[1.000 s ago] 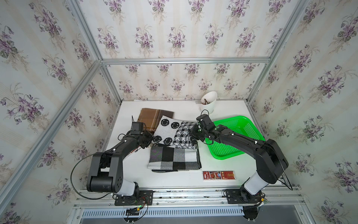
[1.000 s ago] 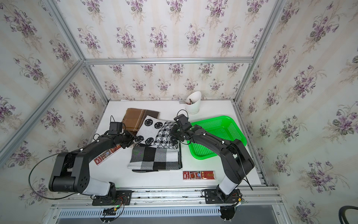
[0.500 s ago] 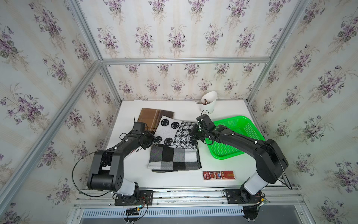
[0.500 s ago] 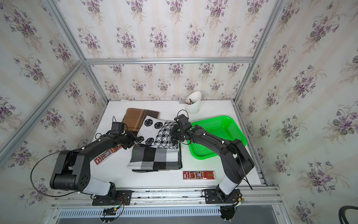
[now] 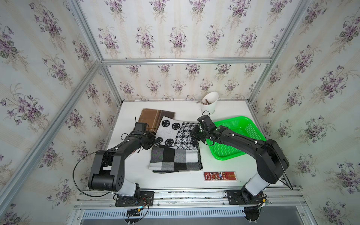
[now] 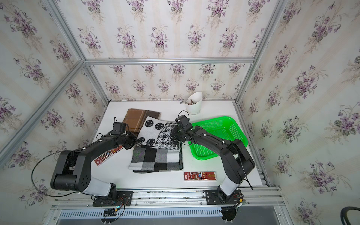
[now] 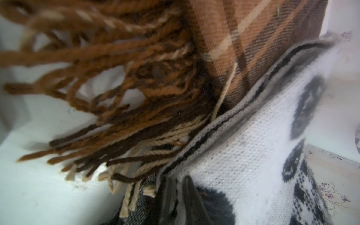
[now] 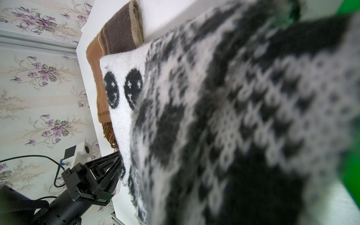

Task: Put the folded scarf in the basket
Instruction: Pick up the scarf at the center of the board, then place the scarf in the basket, then adjust the basket at the center of the board.

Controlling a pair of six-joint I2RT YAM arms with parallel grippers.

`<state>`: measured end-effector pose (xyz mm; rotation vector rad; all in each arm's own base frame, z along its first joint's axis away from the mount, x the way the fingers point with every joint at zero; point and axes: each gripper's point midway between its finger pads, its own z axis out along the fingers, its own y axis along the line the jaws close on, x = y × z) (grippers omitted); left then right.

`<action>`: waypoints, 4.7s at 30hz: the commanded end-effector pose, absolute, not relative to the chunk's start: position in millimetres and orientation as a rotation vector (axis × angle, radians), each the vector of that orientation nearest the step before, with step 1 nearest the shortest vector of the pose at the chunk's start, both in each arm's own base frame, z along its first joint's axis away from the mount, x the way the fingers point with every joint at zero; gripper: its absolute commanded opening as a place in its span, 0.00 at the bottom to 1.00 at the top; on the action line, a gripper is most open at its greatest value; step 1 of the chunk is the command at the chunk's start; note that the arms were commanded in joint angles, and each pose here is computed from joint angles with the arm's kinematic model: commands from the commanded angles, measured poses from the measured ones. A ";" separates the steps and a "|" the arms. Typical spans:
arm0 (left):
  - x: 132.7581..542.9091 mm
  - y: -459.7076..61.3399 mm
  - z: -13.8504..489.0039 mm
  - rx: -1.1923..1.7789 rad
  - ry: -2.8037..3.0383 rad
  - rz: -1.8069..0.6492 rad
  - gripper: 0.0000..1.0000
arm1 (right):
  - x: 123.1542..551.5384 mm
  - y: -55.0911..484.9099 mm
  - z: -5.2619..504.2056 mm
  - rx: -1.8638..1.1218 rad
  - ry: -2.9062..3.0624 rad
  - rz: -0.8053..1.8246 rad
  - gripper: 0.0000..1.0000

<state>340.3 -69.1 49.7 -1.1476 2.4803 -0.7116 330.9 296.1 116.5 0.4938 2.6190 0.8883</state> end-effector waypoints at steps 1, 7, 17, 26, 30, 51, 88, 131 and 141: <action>341.6 -66.7 60.2 -1.156 2.446 -0.711 0.02 | 337.4 297.4 126.3 0.479 2.586 0.894 0.00; 347.4 -60.0 110.9 -1.095 2.375 -0.691 0.00 | 347.4 299.9 150.0 0.384 2.547 0.866 0.00; 360.8 -67.6 194.7 -0.990 2.269 -0.796 0.00 | 362.1 296.1 212.8 0.283 2.440 0.882 0.00; 359.1 -122.2 251.9 -0.804 2.249 -0.927 0.00 | 375.0 235.9 263.4 0.283 2.370 0.835 0.00; 352.1 -170.3 261.8 -0.707 2.274 -0.998 0.00 | 369.0 179.7 267.9 0.303 2.378 0.696 0.00; 319.6 -418.7 249.1 -0.203 2.461 -1.113 0.00 | 384.0 -48.1 218.4 0.731 2.349 0.103 0.00; 268.6 -480.1 124.1 -0.079 2.810 -0.981 0.00 | 388.8 -80.5 107.4 0.827 2.583 -0.201 0.00; 329.5 -487.1 57.7 -0.160 2.916 -0.794 0.60 | 371.0 -71.9 42.8 1.112 2.569 0.019 0.20; 354.3 -425.7 36.6 -0.295 2.924 -0.631 0.61 | 356.0 -51.8 41.9 1.132 2.562 0.119 0.28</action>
